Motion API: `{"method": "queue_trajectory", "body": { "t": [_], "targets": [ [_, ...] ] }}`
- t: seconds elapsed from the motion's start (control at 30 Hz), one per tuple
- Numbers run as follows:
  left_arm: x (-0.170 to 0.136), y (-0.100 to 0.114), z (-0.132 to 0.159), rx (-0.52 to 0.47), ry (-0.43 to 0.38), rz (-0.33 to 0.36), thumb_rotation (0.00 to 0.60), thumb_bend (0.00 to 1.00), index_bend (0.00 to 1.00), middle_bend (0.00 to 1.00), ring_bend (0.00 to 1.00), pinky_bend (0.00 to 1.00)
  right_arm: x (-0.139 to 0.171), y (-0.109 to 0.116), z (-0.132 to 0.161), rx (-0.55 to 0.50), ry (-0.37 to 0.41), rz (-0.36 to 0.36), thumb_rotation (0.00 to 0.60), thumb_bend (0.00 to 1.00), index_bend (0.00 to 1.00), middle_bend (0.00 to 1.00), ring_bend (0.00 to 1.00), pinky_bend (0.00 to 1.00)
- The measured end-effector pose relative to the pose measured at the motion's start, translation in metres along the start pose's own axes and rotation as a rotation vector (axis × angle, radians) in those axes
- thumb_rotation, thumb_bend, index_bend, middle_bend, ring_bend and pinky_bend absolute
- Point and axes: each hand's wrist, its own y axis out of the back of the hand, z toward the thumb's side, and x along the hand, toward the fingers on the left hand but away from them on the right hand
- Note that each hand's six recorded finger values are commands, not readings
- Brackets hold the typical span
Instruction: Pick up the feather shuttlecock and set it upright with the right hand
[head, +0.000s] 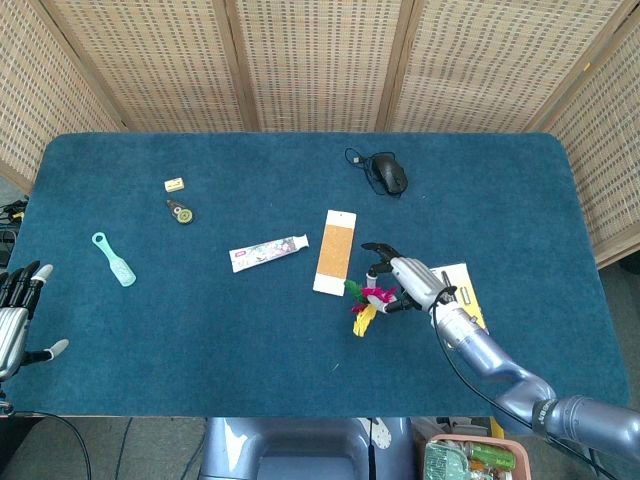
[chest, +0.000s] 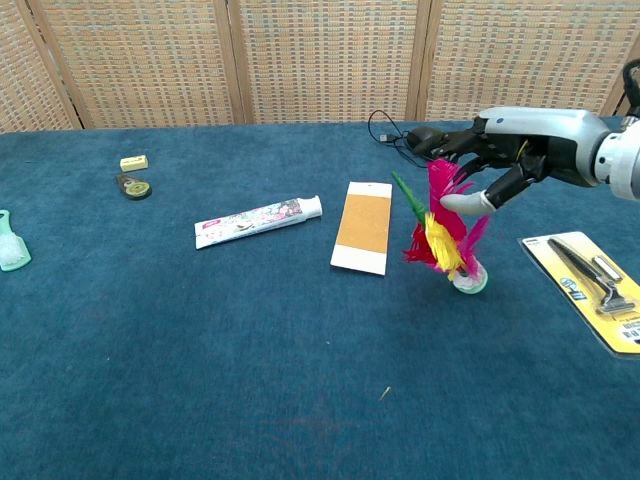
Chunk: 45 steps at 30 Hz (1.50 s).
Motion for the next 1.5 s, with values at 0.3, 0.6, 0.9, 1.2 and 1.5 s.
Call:
{"method": "queue_trajectory", "body": {
  "t": [0.3,0.6,0.9,1.2,1.5],
  "targets": [
    [0.000,-0.001,0.001,0.005,-0.002,-0.004,0.600,0.00,0.00,0.00,0.00,0.00,0.000,0.018,-0.016,-0.311,-0.095,-0.006,0.600,0.48,0.64,0.07,0.00,0.17],
    [0.000,-0.004,0.003,0.012,-0.005,-0.010,0.600,0.00,0.00,0.00,0.00,0.00,0.008,0.021,-0.026,-0.336,-0.100,0.009,0.600,0.48,0.64,0.07,0.00,0.17],
    [-0.003,-0.003,0.005,0.006,-0.009,-0.003,0.600,0.00,0.00,0.00,0.00,0.00,0.017,0.025,-0.050,-0.433,-0.152,0.012,0.600,0.47,0.58,0.07,0.00,0.17],
    [-0.004,-0.002,0.007,0.005,-0.016,-0.001,0.600,0.00,0.00,0.00,0.00,0.00,0.031,0.034,-0.070,-0.501,-0.154,-0.016,0.600,0.43,0.17,0.05,0.00,0.17],
    [-0.007,-0.001,0.009,0.001,-0.023,0.004,0.600,0.00,0.00,0.00,0.00,0.00,0.056,0.052,-0.081,-0.525,-0.065,-0.055,0.600,0.27,0.00,0.00,0.00,0.06]
  ]
}}
